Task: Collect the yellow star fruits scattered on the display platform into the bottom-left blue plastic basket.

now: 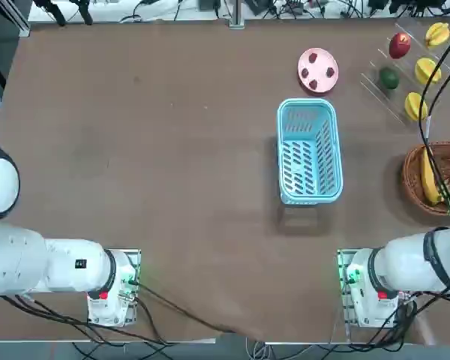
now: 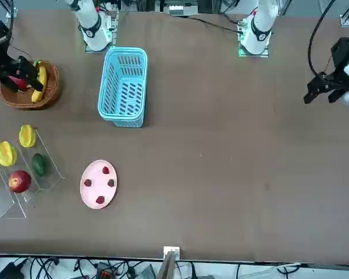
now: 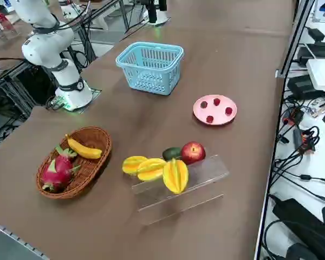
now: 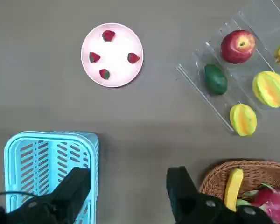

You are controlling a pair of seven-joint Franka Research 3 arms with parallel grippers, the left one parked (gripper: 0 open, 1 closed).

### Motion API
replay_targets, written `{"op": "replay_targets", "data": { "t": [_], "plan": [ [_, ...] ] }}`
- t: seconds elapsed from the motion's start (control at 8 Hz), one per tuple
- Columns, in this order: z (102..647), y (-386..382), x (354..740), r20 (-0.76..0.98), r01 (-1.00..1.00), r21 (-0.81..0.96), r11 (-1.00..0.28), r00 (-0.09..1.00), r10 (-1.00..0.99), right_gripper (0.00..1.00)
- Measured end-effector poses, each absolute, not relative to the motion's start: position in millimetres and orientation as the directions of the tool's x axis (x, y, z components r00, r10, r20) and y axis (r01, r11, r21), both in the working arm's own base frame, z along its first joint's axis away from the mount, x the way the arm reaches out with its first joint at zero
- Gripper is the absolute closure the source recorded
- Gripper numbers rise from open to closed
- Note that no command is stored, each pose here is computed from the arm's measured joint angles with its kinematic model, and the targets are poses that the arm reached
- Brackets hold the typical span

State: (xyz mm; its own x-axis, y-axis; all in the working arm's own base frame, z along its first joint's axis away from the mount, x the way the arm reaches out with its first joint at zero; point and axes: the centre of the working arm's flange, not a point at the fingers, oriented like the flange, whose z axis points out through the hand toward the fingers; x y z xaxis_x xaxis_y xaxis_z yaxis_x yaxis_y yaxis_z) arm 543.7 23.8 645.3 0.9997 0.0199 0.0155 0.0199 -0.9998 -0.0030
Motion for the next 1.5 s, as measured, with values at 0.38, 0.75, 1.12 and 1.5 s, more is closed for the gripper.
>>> {"op": "replay_targets", "data": {
  "t": [0.38, 0.75, 1.12, 1.5],
  "plan": [
    [649, 22, 543, 0.019, 0.019, -0.004, -1.0, 1.0, 0.019, 0.01],
    [657, 29, 542, 0.03, 0.031, -0.009, -0.999, 0.999, 0.031, 0.01],
    [656, 27, 543, 0.024, 0.042, -0.008, -0.999, 0.999, 0.042, 0.0],
    [643, 14, 551, 0.003, 0.163, -0.009, -0.987, 0.987, 0.163, 0.0]
  ]
}}
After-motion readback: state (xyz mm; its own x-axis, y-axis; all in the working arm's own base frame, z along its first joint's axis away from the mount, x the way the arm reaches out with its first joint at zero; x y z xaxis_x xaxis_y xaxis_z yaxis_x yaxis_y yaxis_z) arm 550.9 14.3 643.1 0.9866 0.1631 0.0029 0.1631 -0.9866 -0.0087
